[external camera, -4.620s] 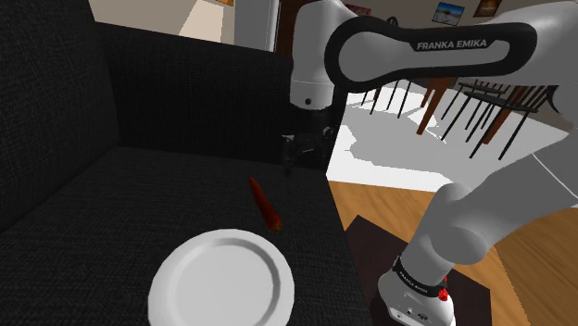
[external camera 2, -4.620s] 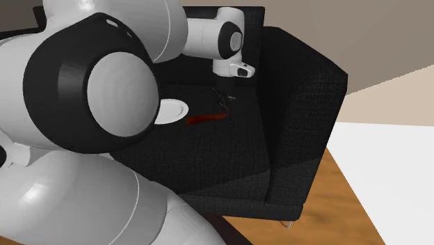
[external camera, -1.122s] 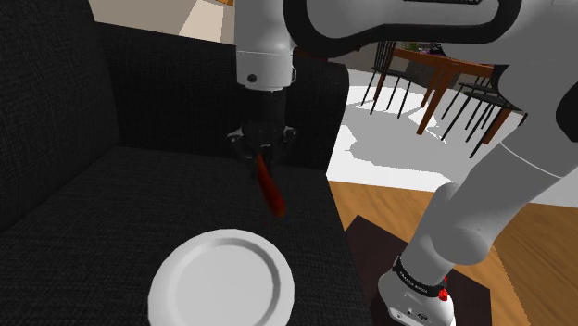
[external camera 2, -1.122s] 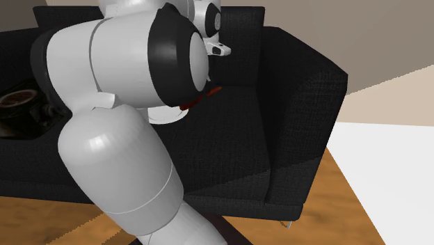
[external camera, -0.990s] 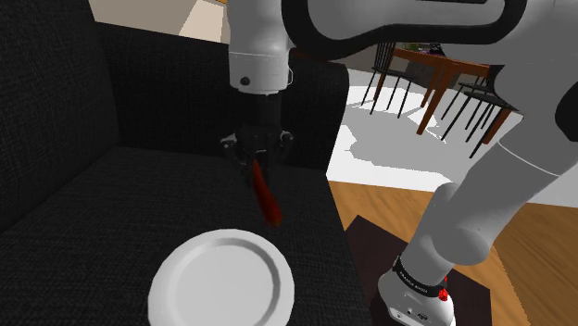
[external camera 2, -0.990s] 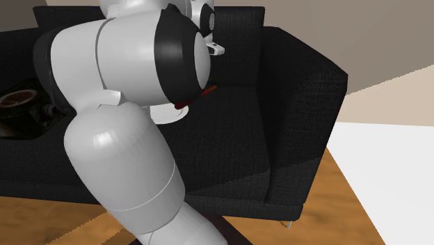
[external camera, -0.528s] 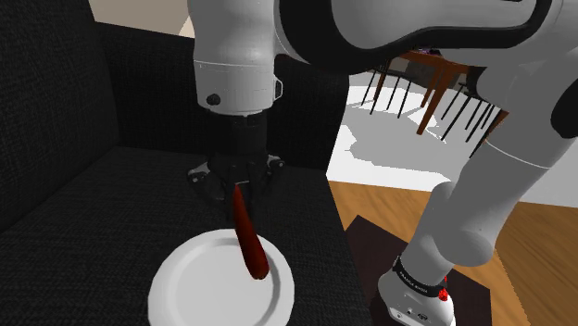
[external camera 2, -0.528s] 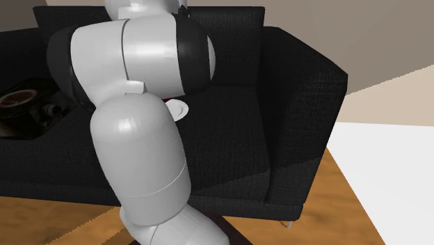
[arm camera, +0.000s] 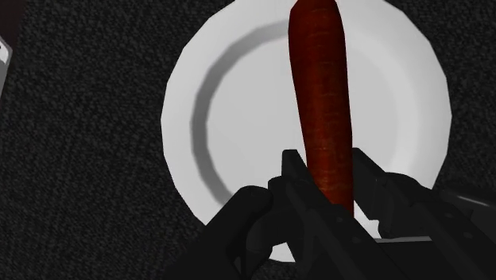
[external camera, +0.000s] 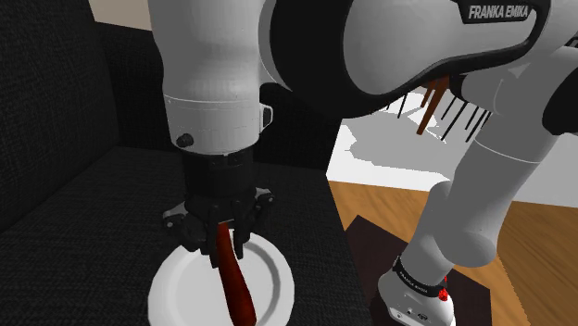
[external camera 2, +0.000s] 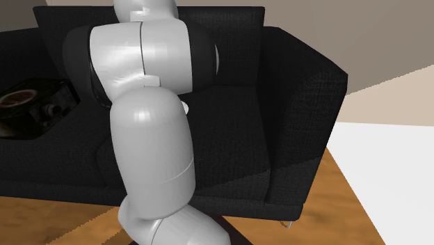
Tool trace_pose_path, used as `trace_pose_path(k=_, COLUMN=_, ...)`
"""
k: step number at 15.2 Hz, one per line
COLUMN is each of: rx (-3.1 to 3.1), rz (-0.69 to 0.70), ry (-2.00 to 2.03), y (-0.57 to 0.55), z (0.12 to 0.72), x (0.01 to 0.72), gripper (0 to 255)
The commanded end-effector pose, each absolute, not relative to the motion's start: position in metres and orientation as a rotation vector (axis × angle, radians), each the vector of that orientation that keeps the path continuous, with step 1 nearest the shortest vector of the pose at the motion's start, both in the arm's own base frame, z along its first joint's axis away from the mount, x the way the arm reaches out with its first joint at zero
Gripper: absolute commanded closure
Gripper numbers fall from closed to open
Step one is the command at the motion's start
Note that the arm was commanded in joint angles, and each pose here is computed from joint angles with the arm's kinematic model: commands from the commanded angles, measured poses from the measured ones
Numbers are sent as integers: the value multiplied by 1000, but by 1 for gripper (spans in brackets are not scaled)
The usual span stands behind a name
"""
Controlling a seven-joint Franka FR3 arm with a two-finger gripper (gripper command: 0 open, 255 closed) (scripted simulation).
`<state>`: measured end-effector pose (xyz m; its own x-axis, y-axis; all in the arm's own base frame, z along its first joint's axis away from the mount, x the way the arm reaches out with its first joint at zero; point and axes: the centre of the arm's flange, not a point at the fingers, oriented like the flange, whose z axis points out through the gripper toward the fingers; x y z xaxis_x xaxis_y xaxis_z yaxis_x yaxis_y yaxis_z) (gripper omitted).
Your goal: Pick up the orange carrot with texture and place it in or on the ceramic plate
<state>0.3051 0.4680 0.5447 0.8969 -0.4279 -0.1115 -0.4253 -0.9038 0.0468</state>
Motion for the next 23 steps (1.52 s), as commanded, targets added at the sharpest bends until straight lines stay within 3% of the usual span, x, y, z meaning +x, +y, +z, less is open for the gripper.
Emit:
trace_pose_path(k=1, rx=3039, rz=-186, ry=-684, y=469, z=534, x=304, gripper=255)
trace_pose_path(k=8, rx=3039, rz=-186, ry=-684, y=469, z=500, x=304, gripper=255)
trace_pose_path(k=16, rx=3039, rz=-186, ry=-684, y=469, z=500, x=304, gripper=255)
trace_pose_path(k=17, rx=3039, rz=-186, ry=-684, y=469, z=500, x=304, gripper=0)
trace_pose_path(k=23, rx=3039, rz=-186, ry=-684, y=469, z=513, x=306, gripper=0)
